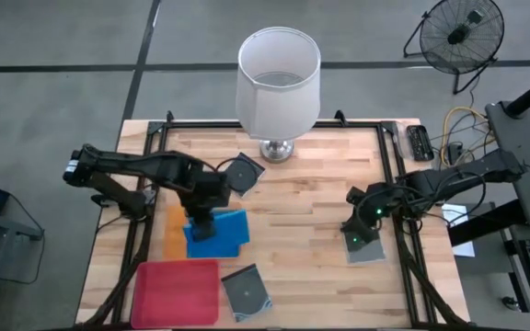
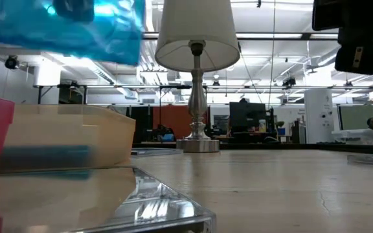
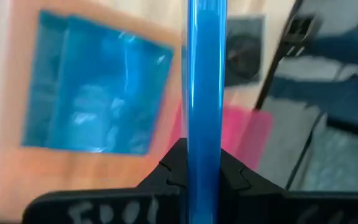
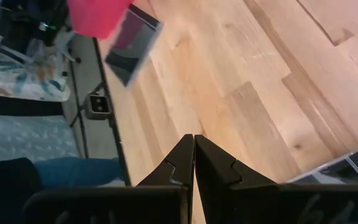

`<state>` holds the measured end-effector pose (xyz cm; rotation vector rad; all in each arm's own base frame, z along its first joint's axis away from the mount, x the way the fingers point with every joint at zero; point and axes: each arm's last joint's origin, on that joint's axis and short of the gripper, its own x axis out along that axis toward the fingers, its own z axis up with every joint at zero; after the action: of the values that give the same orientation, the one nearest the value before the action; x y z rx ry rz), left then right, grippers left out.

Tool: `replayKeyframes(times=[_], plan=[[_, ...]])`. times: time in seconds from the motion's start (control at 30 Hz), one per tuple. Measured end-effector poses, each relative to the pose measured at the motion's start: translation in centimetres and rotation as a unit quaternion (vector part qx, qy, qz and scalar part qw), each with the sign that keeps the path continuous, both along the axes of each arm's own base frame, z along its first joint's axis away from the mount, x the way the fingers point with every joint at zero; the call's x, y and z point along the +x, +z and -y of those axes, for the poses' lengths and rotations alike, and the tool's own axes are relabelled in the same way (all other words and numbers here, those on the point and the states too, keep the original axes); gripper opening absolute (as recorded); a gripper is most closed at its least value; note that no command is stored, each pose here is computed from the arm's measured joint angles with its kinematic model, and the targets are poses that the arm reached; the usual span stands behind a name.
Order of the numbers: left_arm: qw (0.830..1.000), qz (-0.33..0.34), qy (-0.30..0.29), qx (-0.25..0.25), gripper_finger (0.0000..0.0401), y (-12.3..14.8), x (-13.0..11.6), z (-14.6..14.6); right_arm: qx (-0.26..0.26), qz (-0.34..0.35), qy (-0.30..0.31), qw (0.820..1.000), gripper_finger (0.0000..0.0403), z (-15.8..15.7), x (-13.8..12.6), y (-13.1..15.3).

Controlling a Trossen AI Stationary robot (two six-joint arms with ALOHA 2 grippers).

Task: Pick & place jewel cases by type
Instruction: Put the blue cd case into the orange bin

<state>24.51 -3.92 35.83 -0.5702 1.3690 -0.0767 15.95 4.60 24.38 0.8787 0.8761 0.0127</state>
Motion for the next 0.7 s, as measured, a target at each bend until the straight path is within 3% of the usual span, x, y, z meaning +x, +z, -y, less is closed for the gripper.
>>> replayKeyframes(times=[0.2, 0.47, 0.7], plan=[[0.997, -0.015, -0.075, 0.022, 0.0005, -0.9, -0.4, -1.8, 0.002, -0.004, -0.003, 1.0, 0.0009, -0.2, 0.9, -0.4], [0.99, -0.067, -0.122, -0.001, 0.0005, -5.0, -1.0, -3.4, 0.003, -0.001, -0.003, 1.0, 0.0009, -0.5, 2.0, -0.8], [0.987, -0.074, -0.135, -0.044, 0.0005, -8.8, -0.9, -3.4, -0.002, 0.001, -0.004, 1.0, 0.0008, -0.6, 2.6, -1.2]])
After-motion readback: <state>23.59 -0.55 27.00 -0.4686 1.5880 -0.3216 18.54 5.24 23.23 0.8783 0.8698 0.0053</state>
